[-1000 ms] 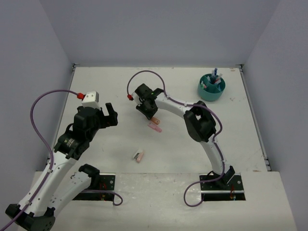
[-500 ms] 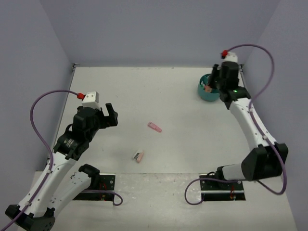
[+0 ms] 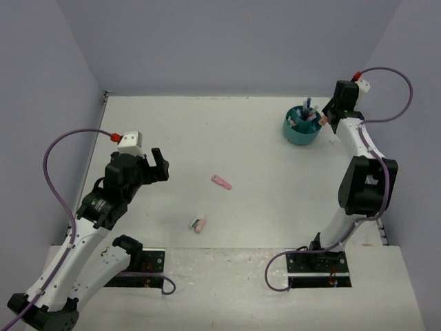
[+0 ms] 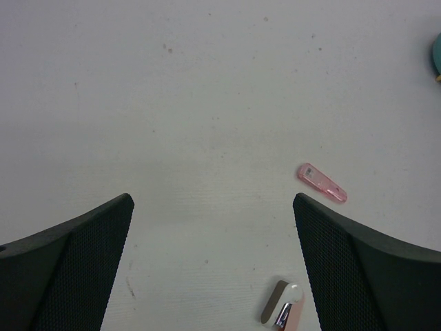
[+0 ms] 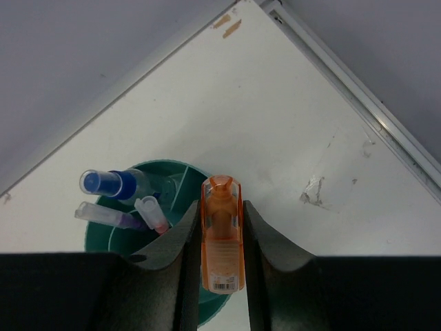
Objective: Sort the stationery into containers
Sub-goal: Place the stationery in the storage box.
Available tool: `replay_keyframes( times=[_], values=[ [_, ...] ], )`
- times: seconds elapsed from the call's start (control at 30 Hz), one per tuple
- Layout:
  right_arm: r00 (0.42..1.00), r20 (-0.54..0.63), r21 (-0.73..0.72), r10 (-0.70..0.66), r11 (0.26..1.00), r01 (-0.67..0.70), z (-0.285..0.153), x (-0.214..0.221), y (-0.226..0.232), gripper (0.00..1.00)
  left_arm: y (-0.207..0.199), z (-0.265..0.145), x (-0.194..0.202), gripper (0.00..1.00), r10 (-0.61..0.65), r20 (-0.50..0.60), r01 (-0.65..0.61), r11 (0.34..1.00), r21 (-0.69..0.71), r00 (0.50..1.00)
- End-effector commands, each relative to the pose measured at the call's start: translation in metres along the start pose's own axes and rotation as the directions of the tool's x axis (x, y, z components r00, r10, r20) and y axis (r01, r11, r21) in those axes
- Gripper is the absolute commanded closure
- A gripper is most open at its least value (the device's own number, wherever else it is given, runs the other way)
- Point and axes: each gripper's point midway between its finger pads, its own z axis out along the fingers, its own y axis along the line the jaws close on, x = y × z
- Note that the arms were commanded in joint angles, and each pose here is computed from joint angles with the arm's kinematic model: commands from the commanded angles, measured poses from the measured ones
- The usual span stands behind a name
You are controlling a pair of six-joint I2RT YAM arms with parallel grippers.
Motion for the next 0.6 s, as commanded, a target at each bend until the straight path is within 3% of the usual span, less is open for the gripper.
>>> replay_keyframes(
  times=[0.0,0.37,0.57],
  values=[
    [0.999,0.036,-0.018,0.005,1.0,-0.004,0.014,-0.033,0.016,1.0,-0.003,0.003,-0.008,0.0,0.009,0.033,-0.01,1.0,0.016,0.999],
    [0.995,-0.084,-0.053,-0.046,0.998,0.041,0.046,0.002,0.025,0.93,-0.003,0.005,-0.007,0.0,0.013,0.027,-0.013,1.0,0.012,1.0],
    [0.994,-0.09,-0.069,-0.068,0.996,0.062,0.044,0.006,0.025,0.75,-0.003,0.005,-0.007,0.0,0.014,0.028,-0.014,1.0,0.013,1.0]
  ],
)
